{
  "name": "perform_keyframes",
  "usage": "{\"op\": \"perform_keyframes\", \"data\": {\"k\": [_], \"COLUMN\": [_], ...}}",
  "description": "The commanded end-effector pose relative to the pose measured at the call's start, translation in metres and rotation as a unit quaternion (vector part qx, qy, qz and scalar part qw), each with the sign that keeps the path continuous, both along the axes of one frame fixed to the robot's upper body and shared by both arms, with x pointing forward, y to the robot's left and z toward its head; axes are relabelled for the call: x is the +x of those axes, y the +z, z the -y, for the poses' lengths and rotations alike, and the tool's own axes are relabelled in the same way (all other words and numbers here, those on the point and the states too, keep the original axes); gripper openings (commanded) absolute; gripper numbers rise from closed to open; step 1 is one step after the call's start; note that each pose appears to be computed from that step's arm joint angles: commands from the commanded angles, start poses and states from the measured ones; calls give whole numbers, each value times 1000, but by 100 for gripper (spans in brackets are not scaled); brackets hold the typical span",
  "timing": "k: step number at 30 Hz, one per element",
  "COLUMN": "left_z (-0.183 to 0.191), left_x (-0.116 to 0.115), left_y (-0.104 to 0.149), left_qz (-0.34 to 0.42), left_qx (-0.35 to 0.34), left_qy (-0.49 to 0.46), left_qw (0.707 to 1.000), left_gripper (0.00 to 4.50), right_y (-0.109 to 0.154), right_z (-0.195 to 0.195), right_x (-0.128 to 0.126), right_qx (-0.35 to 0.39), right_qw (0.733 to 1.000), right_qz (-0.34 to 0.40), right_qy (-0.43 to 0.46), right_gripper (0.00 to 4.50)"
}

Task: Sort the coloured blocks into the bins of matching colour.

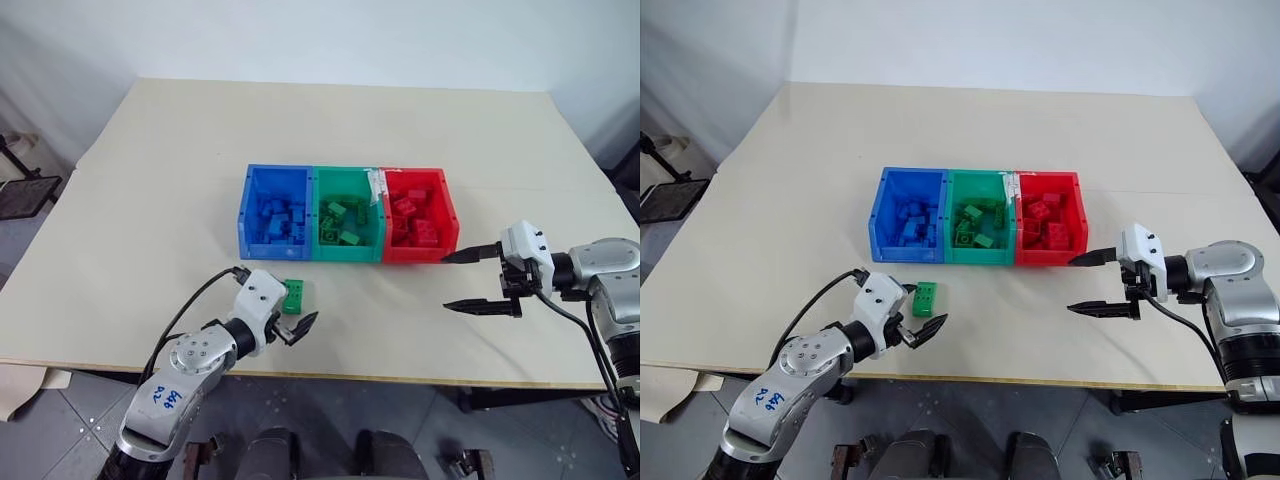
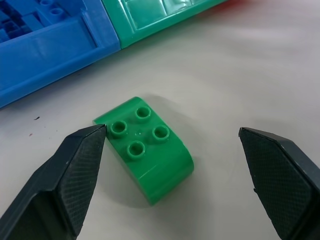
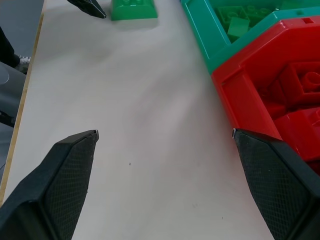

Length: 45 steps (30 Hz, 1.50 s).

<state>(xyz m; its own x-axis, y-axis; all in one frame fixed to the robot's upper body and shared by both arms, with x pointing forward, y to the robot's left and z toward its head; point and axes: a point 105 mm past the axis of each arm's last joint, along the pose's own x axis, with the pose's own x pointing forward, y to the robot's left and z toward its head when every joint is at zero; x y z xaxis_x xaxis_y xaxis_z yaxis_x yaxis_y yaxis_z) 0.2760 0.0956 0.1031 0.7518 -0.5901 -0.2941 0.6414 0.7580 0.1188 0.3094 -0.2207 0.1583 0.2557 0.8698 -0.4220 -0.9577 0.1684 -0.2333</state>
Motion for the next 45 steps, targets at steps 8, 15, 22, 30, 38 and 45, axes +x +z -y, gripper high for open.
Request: {"op": "perform_keyframes", "data": {"k": [8,15,22,30,38,45], "left_z": [4,-3,0,12,14,39], "left_x": [2,-2,-5,0,4,14], "left_y": [-5,1,3,-8,-3,32], "left_qz": [-26,-23,-33,-55,-47,51], "left_qx": [1,-1,0,0,-27,-59], "left_qy": [27,54,61,44,34,-49], "left_qw": [999,998,998,998,998,996], "left_gripper": [450,450,450,431,202,91], "right_y": [10,8,8,7,5,7], "right_z": [6,8,7,5,8,12], "right_x": [-5,-5,-3,-1,-2,-4], "right_qx": [-10,-13,-15,-18,-20,-16], "right_qw": [1000,1000,1000,1000,1000,999], "right_qz": [14,12,12,13,14,18], "right_qy": [0,-4,-4,-4,-16,-24], "right_gripper": [448,448,448,450,450,450]}}
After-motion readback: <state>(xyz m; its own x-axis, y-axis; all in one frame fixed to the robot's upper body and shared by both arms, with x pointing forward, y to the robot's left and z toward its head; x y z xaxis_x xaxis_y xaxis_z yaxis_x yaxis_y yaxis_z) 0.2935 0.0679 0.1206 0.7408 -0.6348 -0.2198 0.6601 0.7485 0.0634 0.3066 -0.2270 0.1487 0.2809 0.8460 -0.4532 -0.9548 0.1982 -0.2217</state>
